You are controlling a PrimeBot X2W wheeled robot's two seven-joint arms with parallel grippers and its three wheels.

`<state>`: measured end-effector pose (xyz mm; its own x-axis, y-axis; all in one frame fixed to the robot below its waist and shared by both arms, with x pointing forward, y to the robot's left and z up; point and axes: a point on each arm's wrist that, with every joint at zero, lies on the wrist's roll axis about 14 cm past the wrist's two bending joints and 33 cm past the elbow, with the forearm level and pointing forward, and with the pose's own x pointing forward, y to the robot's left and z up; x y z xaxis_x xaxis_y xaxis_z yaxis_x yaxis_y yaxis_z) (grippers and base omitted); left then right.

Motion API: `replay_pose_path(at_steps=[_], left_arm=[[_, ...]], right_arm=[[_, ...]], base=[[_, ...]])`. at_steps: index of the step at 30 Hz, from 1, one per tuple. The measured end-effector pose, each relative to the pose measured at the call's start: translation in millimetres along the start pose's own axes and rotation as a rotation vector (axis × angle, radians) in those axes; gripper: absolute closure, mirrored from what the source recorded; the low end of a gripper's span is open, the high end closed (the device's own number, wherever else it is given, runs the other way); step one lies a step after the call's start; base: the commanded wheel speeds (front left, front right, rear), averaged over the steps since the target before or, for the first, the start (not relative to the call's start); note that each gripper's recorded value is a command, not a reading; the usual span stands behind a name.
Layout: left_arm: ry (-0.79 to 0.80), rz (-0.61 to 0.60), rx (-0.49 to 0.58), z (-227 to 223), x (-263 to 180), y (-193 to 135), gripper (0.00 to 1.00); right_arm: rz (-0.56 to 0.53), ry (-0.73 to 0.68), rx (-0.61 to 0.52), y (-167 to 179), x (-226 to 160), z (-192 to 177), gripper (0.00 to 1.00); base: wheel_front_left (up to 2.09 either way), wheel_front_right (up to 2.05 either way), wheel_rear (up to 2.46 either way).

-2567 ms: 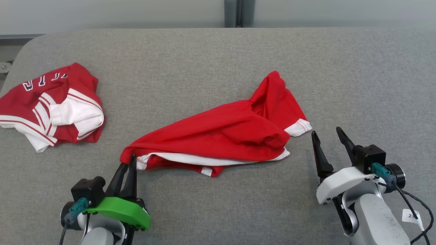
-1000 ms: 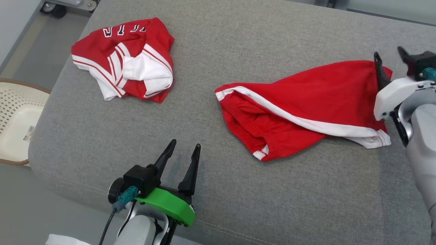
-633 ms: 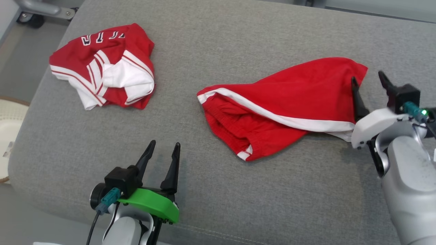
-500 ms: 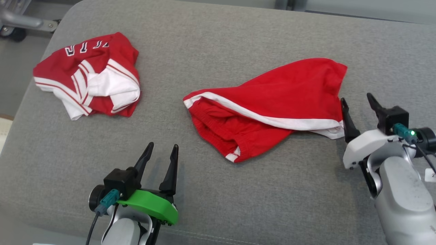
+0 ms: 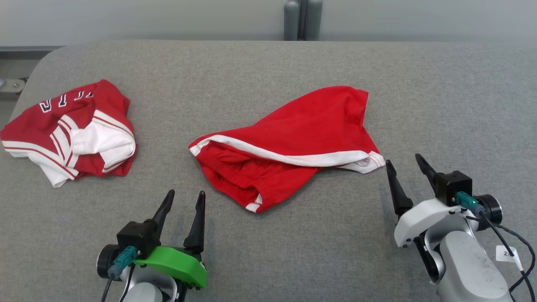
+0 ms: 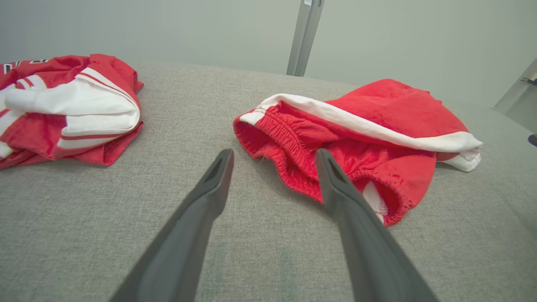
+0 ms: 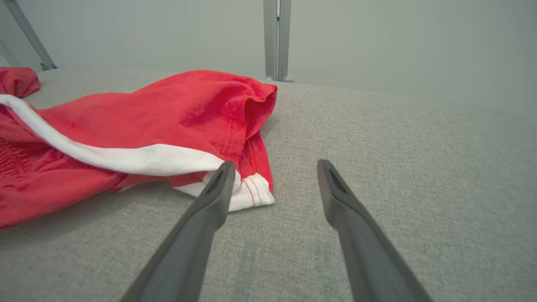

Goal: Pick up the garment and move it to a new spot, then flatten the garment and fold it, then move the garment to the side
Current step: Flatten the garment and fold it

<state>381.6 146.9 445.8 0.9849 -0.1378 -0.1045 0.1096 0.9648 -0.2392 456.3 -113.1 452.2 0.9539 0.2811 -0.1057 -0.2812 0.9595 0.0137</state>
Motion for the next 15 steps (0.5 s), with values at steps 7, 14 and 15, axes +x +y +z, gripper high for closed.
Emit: replay_pose_path(at_steps=[7, 14, 15], left_arm=[[-0.012, -0.024, 0.01, 4, 0, -8, 0.0], [0.002, -0.022, 0.009, -1, 0, -7, 0.0], [0.004, -0.018, 0.009, -2, 0, -6, 0.0]], right_arm=[[-0.003, -0.016, 0.025, 5, -13, 6, 0.0], [0.041, 0.021, 0.016, 16, -3, -5, 0.0], [0.051, 0.019, 0.012, 18, 0, -4, 0.0]], base=[[0.0, 0.0, 0.0], [0.0, 0.0, 0.0], [0.0, 0.0, 0.0]])
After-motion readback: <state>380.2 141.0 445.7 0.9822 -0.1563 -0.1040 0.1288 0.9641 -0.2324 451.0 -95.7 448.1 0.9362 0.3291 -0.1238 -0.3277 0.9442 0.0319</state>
